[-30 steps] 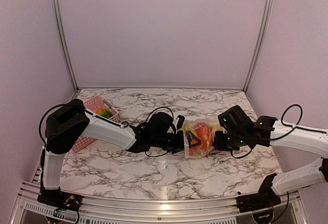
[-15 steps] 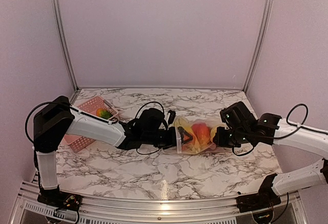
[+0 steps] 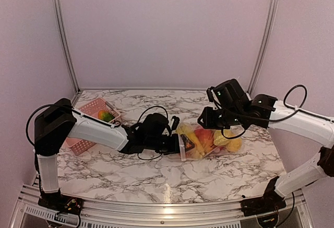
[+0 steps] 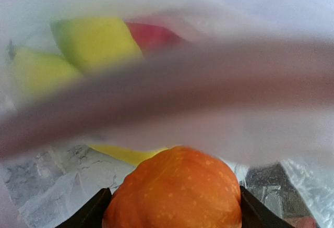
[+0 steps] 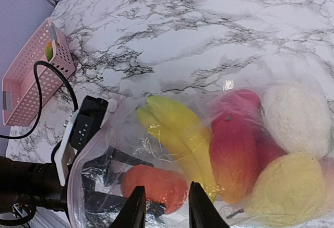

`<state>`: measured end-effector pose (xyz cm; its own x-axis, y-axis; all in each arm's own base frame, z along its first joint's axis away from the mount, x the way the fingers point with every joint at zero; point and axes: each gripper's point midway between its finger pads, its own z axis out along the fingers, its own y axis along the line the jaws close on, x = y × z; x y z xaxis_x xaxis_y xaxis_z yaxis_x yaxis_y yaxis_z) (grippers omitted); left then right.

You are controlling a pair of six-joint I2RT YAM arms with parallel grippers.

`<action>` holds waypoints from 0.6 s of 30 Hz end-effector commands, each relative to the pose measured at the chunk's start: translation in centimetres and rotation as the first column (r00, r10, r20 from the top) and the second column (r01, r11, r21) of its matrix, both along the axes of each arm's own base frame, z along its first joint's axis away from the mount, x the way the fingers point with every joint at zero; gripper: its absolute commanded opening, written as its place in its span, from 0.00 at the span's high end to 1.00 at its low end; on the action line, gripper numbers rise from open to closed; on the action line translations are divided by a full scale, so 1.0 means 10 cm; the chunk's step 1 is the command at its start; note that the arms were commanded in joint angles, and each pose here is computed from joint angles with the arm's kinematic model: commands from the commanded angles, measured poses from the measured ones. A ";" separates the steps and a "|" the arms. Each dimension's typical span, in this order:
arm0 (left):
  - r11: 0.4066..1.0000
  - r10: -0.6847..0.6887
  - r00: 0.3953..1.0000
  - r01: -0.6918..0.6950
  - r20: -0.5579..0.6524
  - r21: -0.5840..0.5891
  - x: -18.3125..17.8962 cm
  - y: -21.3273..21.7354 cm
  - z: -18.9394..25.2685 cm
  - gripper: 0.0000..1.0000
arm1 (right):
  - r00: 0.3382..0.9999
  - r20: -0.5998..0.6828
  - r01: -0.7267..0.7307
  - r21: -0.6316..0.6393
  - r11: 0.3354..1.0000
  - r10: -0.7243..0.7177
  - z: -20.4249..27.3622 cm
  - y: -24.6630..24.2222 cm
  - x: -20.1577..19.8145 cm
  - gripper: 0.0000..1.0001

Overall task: Open the zip-top bag and remove the fake food
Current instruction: Pick up the fake fruit from the zipper food storage bag.

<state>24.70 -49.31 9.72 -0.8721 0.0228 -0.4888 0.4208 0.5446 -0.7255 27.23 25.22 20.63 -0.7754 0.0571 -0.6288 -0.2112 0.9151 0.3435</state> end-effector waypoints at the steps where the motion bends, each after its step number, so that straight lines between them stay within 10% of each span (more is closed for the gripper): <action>1: 0.998 -0.062 0.998 0.062 0.019 0.018 -0.14 -0.08 -0.05 0.42 | 0.995 0.060 -0.087 0.025 0.996 0.086 0.25 0.46 0.05 0.73; 18: 0.997 -0.074 0.997 0.074 0.031 0.004 -0.15 -0.15 0.01 0.43 | 0.985 0.022 -0.172 -0.062 0.983 0.174 0.06 0.95 -0.24 0.73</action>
<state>23.27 -50.21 9.89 -0.8577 0.0739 -0.5088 0.4684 0.5204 -0.7140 25.23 35.17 20.71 -0.7570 -0.1185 -0.6426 -0.3938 0.8675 0.3040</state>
